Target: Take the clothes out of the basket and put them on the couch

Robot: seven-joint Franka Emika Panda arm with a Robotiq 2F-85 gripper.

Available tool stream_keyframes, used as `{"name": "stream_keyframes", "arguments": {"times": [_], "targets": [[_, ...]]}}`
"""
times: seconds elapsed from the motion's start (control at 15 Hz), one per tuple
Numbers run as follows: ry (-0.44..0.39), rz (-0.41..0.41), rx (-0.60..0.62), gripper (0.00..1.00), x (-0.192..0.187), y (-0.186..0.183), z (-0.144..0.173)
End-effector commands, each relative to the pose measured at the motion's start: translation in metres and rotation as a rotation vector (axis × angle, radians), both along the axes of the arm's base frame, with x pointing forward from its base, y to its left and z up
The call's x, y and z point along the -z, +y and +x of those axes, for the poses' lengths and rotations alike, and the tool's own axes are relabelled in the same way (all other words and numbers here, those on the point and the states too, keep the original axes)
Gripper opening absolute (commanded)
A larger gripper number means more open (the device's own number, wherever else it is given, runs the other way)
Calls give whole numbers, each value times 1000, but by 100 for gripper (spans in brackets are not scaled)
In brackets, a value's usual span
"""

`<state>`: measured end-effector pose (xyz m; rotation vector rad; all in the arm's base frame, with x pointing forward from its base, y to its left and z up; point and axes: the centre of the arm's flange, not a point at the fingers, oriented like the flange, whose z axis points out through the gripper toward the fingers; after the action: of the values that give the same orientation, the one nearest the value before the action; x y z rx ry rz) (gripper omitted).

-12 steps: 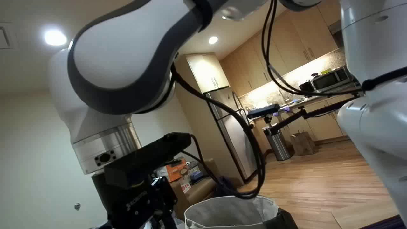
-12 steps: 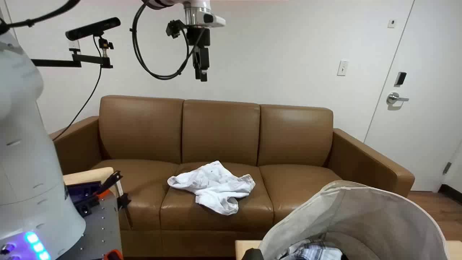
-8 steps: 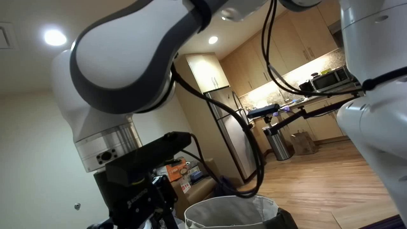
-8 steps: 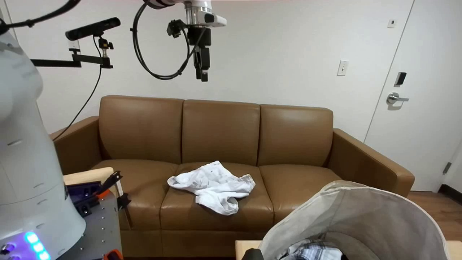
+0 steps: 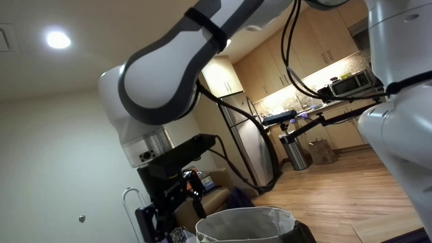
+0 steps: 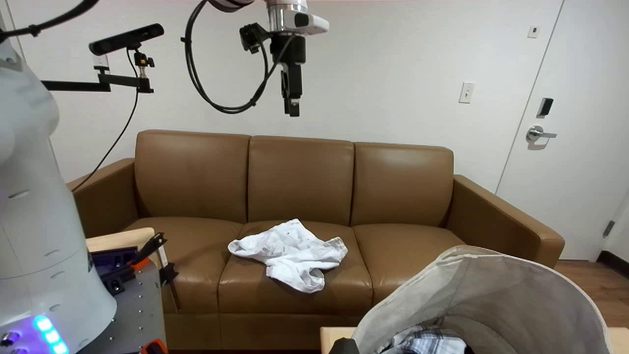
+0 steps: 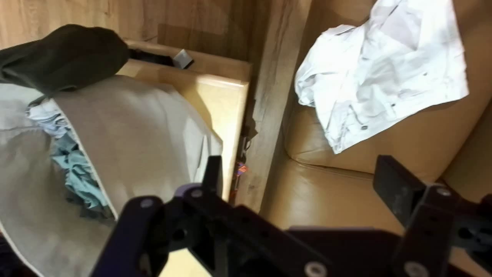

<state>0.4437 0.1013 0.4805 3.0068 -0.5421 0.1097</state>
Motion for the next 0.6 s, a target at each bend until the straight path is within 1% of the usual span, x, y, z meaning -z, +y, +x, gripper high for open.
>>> {"name": "stream_keyframes", "arguments": {"times": [0.0,0.07,0.13,0.27,0.33,0.4,0.47,0.53], "targets": [[-19,-149,-20,100,7,-64,-25],[-7,-183,6,100,14,-90,-31],[-2,-212,27,100,18,-107,-37],[10,-231,45,100,31,-150,-50],[16,-223,53,100,39,-168,-54],[13,-233,110,100,42,-177,-59],[34,-210,95,100,34,-157,-44],[40,-208,114,100,37,-166,-48]]}}
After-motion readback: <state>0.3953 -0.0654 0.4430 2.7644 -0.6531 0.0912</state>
